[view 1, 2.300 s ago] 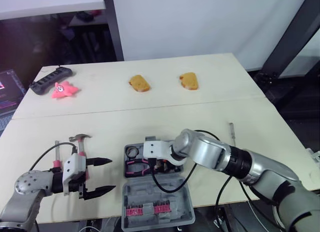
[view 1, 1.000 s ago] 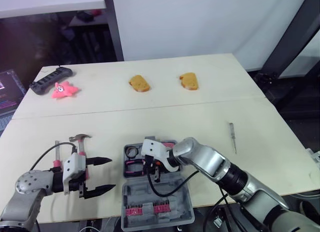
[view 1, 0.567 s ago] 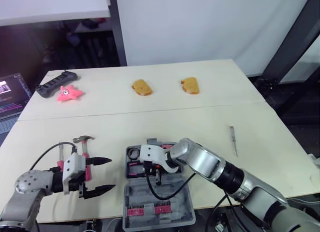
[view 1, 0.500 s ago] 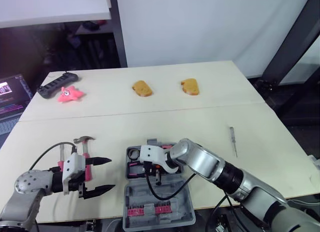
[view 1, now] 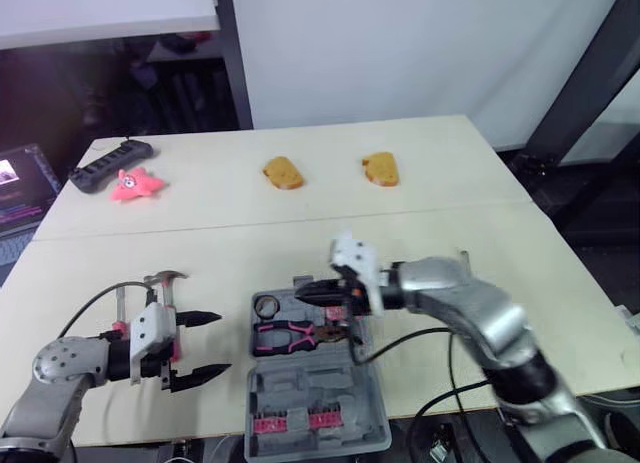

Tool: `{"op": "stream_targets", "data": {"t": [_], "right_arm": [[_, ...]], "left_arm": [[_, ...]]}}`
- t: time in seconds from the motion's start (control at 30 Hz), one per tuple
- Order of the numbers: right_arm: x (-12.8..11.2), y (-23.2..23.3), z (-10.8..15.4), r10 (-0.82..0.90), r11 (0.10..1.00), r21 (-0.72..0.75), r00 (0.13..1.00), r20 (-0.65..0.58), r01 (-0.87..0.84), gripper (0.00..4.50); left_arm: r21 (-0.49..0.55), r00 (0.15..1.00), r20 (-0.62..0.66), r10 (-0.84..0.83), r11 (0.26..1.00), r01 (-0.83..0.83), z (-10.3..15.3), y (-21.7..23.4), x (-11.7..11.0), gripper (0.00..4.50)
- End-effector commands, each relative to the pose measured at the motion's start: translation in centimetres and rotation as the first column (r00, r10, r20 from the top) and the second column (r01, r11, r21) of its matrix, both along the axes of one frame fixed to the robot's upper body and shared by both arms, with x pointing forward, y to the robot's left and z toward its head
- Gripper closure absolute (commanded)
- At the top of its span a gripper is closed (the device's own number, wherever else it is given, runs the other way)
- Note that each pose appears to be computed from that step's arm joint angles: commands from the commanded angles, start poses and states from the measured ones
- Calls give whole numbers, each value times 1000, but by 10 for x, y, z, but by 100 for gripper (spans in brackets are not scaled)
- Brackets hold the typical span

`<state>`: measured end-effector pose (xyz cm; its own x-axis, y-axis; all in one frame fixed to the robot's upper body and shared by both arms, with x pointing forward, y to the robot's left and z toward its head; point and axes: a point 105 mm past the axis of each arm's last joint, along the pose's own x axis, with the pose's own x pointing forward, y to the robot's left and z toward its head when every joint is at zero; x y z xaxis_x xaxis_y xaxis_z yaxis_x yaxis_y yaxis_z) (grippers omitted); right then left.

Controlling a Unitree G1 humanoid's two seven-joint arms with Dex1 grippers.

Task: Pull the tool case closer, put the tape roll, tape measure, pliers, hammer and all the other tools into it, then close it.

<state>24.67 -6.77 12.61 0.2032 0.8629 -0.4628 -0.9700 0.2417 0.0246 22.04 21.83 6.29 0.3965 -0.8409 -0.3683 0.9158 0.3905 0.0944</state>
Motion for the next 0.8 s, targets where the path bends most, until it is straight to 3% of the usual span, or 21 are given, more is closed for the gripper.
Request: {"op": "stream_targets", "data": {"t": [0.03, 0.23, 0.53, 0.8], "right_arm": [[-9, -26, -13, -47, 995, -87, 998, -50, 43, 450], [-18, -68, -63, -209, 920, -364, 967, -145, 144, 450], [-20, -55, -90, -212, 880, -457, 968, -132, 130, 450], [-1, -35, -87, -181, 884, -449, 980, -80, 127, 450]], "left_arm": [[25, 1000, -28, 0, 1000, 0, -6, 0, -2, 142], [113, 998, -63, -7, 993, 14, -35, -15, -1, 445], [111, 995, -96, -28, 993, 38, -58, -43, 0, 445], [91, 994, -93, -65, 993, 73, -64, -72, 11, 445]]}}
